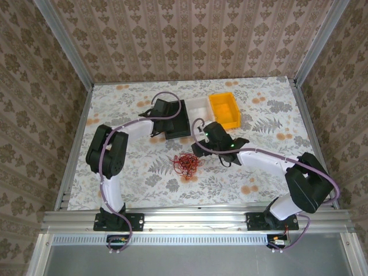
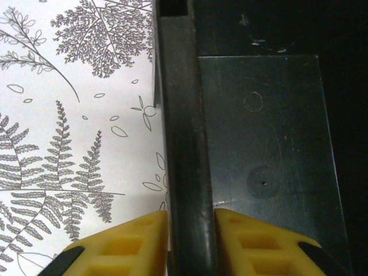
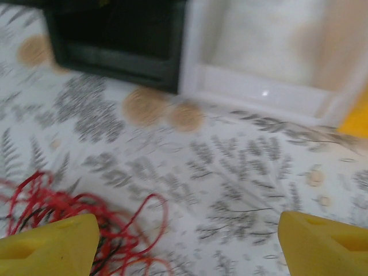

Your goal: Untangle the cables

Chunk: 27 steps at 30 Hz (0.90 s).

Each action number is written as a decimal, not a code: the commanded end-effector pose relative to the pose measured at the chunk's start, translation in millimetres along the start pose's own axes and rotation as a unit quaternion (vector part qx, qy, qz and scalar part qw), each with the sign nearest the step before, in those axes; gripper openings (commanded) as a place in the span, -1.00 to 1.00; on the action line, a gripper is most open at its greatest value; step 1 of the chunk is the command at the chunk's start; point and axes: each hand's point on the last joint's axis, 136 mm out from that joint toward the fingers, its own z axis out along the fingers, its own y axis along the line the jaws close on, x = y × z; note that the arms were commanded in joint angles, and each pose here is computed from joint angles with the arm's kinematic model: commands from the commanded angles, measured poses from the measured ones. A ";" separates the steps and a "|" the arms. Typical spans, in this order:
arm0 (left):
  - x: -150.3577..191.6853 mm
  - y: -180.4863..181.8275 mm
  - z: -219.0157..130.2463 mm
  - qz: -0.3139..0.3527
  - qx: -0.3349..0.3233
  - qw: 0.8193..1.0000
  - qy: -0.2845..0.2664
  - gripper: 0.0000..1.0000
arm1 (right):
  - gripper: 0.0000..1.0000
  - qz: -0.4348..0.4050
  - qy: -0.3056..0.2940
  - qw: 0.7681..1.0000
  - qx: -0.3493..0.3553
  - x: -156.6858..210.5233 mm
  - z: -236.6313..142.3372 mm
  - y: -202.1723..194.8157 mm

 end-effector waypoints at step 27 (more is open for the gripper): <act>66.1 2.1 -117.0 0.172 0.085 0.981 -0.027 0.62 | -0.65 -0.099 0.051 0.987 -0.113 20.3 14.4 72.8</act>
